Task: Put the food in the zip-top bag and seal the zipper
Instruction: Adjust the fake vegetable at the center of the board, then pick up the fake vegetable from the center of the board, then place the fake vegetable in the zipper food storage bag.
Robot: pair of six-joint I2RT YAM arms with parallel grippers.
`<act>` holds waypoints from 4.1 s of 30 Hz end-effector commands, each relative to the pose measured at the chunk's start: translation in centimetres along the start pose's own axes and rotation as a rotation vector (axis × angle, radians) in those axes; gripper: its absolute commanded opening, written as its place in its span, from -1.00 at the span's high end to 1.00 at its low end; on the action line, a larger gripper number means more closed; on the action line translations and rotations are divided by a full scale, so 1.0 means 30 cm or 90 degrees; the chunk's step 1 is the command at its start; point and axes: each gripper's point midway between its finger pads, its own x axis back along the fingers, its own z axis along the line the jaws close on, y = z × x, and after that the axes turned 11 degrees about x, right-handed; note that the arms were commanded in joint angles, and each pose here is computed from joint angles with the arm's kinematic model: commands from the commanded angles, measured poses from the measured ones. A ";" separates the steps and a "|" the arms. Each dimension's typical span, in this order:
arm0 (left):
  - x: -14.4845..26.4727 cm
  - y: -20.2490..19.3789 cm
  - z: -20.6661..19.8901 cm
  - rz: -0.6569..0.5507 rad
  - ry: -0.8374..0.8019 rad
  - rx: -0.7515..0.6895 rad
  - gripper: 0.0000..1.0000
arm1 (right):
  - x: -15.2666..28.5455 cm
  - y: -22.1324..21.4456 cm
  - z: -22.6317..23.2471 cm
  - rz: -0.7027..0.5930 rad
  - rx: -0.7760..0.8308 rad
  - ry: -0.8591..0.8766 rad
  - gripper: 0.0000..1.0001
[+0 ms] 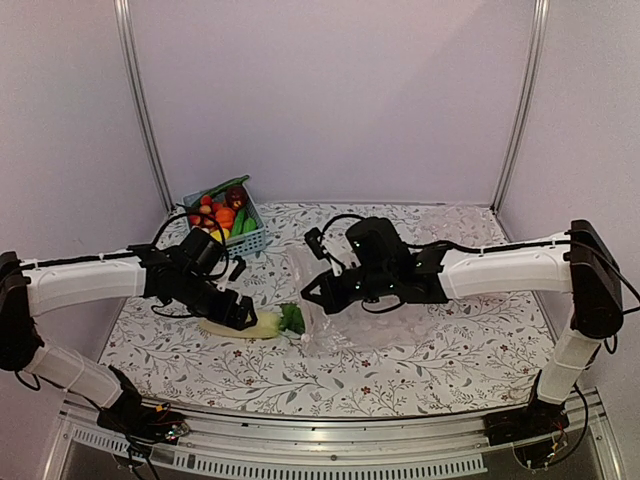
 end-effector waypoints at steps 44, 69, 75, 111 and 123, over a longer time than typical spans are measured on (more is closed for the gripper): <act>-0.163 0.180 0.097 -0.071 -0.086 0.292 -0.99 | 0.070 0.038 0.004 -0.038 0.000 -0.003 1.00; -0.123 -0.071 0.038 0.078 0.066 0.089 -0.99 | 0.084 0.035 -0.053 -0.024 -0.021 -0.071 1.00; -0.150 -0.111 0.071 0.101 0.100 0.067 -0.01 | 0.105 0.045 -0.037 -0.020 -0.025 -0.062 1.00; 0.644 -0.070 -0.562 0.159 -0.537 -0.028 0.19 | 0.403 0.160 -0.094 0.114 0.148 -0.120 1.00; 0.539 -0.067 -0.571 0.192 -0.560 0.063 0.20 | 0.360 0.188 -0.075 0.099 0.182 -0.154 1.00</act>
